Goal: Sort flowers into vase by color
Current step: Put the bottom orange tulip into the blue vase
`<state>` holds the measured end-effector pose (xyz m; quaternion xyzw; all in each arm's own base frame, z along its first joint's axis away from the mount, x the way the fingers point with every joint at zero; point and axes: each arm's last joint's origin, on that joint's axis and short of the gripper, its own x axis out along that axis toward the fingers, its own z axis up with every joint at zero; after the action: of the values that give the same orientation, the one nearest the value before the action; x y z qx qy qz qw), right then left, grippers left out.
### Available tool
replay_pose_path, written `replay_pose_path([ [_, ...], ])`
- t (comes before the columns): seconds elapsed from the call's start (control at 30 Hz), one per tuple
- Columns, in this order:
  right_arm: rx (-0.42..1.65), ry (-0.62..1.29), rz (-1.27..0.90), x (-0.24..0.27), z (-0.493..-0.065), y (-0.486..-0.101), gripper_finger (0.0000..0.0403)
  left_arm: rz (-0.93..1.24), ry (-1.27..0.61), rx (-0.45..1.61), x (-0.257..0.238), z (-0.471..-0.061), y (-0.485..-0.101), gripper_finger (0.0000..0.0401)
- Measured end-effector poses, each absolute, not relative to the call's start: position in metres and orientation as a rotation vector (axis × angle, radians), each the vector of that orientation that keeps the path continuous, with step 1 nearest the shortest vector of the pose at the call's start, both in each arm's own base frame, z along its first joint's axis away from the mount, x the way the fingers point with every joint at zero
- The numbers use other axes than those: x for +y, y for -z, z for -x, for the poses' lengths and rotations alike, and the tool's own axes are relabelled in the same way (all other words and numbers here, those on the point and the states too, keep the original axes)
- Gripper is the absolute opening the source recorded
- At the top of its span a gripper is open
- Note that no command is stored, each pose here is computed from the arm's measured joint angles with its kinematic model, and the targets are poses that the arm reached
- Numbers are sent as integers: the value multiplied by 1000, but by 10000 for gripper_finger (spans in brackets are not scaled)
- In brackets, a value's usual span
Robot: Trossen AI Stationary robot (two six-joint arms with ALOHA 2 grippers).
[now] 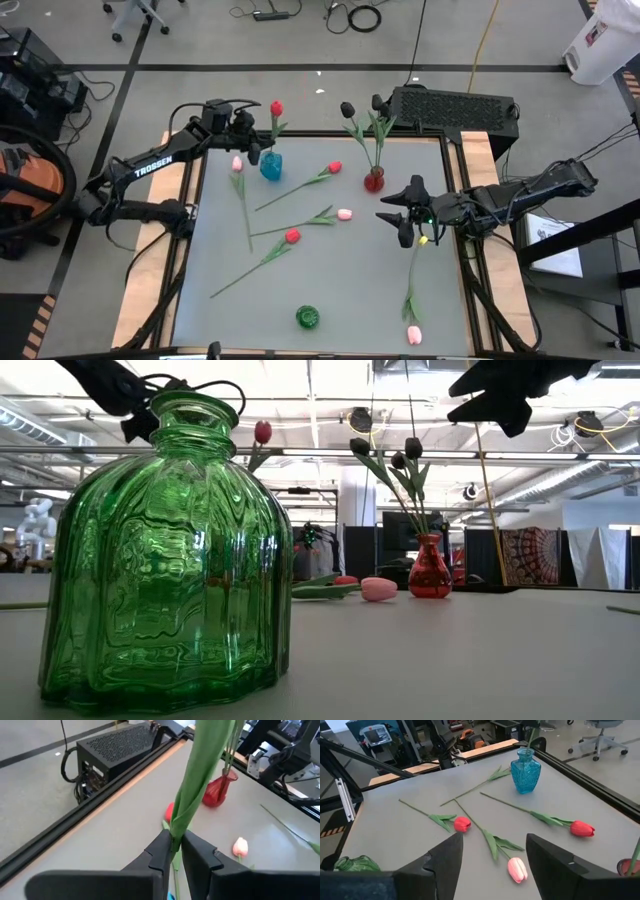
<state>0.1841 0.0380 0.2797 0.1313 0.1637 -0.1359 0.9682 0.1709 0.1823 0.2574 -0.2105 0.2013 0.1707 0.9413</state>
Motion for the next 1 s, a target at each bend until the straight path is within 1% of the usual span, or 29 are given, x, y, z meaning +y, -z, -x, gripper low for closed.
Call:
replay_pose_path([
  [0.07,331,275,-265,38,-184,-280,210,441,-360,429,181,-169,-257,64],
  [0.27,332,275,-264,38,-184,-280,210,511,-388,530,176,-164,-248,124],
  [0.4,335,271,-242,38,-184,-280,210,566,-387,599,172,-161,-241,147],
  [0.83,409,283,-209,37,-181,-273,210,735,-415,788,145,-138,-240,150],
  [1.0,439,289,-198,37,-180,-270,210,790,-403,804,132,-137,-244,150],
])
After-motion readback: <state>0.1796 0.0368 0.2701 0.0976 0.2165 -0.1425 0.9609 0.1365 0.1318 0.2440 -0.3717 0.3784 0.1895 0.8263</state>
